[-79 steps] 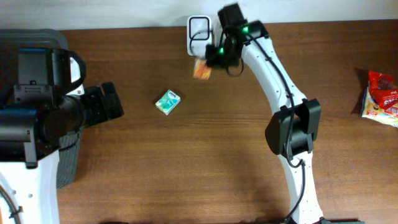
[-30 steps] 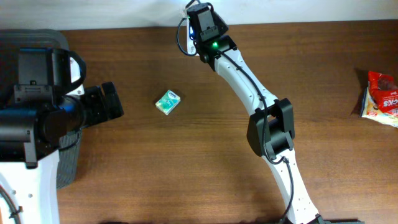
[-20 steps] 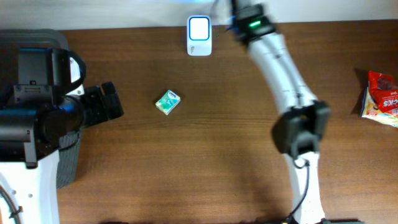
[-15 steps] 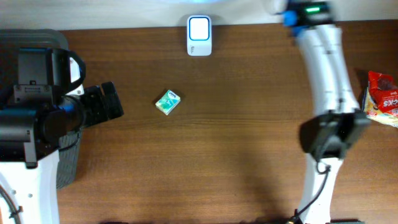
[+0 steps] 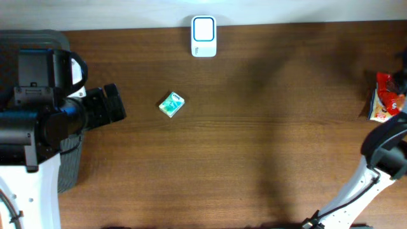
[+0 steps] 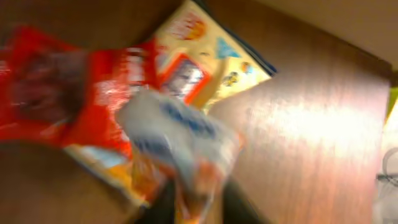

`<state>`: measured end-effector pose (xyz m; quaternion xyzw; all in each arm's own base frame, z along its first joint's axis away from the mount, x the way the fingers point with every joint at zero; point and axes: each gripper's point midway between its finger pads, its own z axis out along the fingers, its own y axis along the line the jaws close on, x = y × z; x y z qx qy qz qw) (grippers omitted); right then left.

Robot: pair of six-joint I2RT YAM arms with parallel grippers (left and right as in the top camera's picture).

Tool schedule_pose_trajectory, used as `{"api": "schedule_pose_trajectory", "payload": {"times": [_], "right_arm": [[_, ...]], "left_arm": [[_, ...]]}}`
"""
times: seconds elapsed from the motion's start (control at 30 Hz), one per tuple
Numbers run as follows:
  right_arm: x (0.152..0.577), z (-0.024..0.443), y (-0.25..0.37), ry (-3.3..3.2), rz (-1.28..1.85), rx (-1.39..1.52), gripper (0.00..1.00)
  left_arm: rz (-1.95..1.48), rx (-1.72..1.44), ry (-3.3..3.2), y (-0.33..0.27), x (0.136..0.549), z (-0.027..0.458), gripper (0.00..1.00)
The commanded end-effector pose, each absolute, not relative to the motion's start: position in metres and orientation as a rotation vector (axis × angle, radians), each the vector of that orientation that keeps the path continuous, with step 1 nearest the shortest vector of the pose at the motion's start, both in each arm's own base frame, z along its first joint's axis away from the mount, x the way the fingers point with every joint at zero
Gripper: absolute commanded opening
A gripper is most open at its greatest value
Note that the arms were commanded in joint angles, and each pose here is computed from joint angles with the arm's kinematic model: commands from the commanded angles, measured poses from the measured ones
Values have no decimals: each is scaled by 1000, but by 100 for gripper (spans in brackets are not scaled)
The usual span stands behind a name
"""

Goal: Scan the item barcode
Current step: 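Carry the orange pack right and drop it on the bag pile, then reach the right gripper to the green tissue pack and grasp it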

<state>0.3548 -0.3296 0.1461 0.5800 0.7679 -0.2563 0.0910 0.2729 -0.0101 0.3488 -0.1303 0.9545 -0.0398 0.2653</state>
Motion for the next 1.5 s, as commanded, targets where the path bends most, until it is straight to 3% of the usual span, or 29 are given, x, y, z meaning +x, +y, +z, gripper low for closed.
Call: {"api": "schedule_pose_trajectory", "payload": {"times": [0.0,0.07,0.3,0.4,0.5,0.6,0.8,0.87,1.07,1.2,1.27,1.47], "right_arm": [[347,135,-331,2300,-732,1769,76],[347,138,-333,2303,-737,1753,99],[369,174,-309,2321,-641,1602,99],[410,194,-266,2420,-357,1343,99],[466,216,-161,2549,235,846,99],[485,228,-44,2600,689,379,98],[481,183,96,2761,788,14,99],[472,160,144,2817,799,-93,86],[446,89,271,2970,909,216,85],[439,61,323,2970,901,354,79],[436,49,332,2966,810,428,79],[430,39,338,2920,629,596,64]], "left_arm": [[-112,-354,2570,-10,273,351,99],[-112,-354,2570,-10,273,351,99],[-112,-354,2570,-10,273,351,99],[-112,-354,2570,-10,273,351,99],[-112,-354,2570,-10,273,351,99],[-112,-354,2570,-10,273,351,99],[-112,-354,2570,-10,273,351,99],[-112,-354,2570,-10,273,351,99],[-112,-354,2570,-10,273,351,99],[-112,-354,2570,-10,273,351,99],[-112,-354,2570,-10,273,351,99],[-112,-354,2570,-10,273,351,99]]}}
